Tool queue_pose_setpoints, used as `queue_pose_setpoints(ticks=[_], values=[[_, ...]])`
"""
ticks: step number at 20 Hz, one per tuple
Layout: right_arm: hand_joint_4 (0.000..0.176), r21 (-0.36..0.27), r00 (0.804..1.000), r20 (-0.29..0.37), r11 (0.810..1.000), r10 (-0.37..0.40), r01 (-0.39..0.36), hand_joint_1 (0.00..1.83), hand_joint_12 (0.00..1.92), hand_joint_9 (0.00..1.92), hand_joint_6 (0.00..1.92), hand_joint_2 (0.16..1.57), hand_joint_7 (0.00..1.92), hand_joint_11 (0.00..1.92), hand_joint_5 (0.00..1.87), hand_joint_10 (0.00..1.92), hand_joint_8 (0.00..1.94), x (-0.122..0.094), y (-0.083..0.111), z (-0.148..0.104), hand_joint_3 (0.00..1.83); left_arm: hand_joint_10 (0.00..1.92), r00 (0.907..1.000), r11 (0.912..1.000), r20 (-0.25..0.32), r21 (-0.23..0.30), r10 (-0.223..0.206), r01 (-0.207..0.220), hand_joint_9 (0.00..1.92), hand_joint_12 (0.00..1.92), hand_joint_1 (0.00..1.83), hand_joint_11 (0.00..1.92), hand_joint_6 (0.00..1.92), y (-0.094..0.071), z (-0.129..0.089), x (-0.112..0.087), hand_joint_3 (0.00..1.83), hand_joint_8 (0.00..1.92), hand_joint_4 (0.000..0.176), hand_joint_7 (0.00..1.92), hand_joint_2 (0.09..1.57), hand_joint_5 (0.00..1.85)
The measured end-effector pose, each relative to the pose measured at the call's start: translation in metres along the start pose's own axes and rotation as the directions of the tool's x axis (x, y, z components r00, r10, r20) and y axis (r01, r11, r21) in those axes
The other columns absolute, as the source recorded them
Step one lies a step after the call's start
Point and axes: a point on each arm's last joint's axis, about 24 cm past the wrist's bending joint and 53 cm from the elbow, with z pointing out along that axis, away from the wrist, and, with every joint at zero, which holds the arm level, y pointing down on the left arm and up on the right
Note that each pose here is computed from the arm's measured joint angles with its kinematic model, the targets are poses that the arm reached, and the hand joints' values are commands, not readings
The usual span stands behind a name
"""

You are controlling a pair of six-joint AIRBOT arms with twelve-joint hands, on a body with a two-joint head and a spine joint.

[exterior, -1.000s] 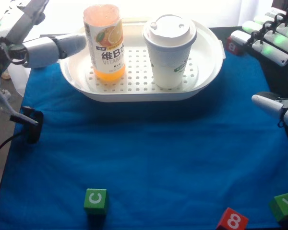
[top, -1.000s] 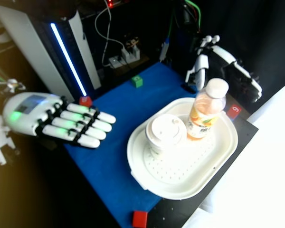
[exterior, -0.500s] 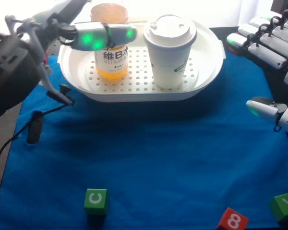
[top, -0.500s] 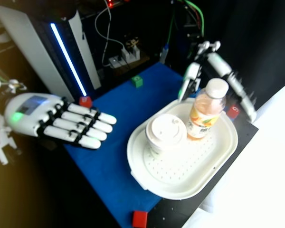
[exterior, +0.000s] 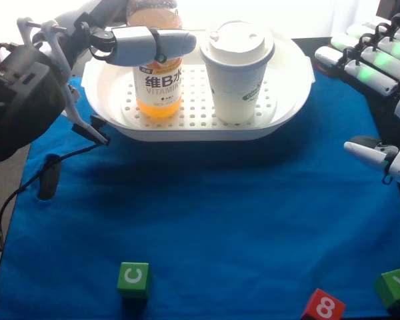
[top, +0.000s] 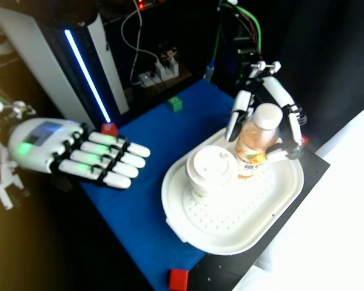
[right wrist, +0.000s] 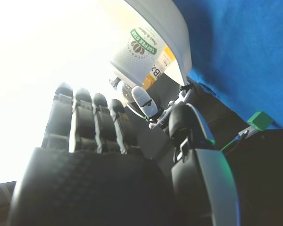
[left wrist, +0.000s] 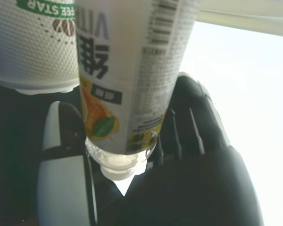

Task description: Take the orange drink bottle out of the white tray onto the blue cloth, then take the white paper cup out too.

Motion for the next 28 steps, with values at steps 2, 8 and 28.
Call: queue_pose_setpoints(ticks=[2,8,28], values=[[0.000,0.000,1.000,0.001,1.000,0.000,0.000,0.42,0.11,0.00,0.00,1.35,0.00,0.00,0.00,0.00,0.00,0.000,0.000,0.000,0.00,1.63,1.0000,1.0000,0.000,0.002,0.003,-0.003,0.41,1.92,1.02,0.43,1.28,-0.002,-0.002,-0.002,0.00,1.33,0.002,0.46,1.21,0.79],[0.000,0.003,1.000,-0.001,1.000,0.011,-0.011,0.38,0.00,0.00,0.00,1.35,0.00,0.00,0.00,0.00,0.00,0.002,0.000,0.001,0.00,1.65,0.9986,0.9941,0.023,0.096,0.048,-0.050,0.70,1.80,1.25,0.67,1.17,-0.037,-0.022,-0.026,0.00,1.44,0.000,0.74,1.24,0.42],[0.000,0.033,0.999,-0.003,0.999,0.042,-0.042,0.37,0.00,0.00,0.00,1.35,0.00,0.00,0.00,0.00,0.00,0.008,-0.005,0.000,0.00,1.66,0.9998,0.9429,-0.016,0.333,-0.009,0.014,0.59,1.75,1.10,0.69,1.42,-0.096,-0.148,0.008,0.01,1.69,0.000,0.60,1.31,0.64]])
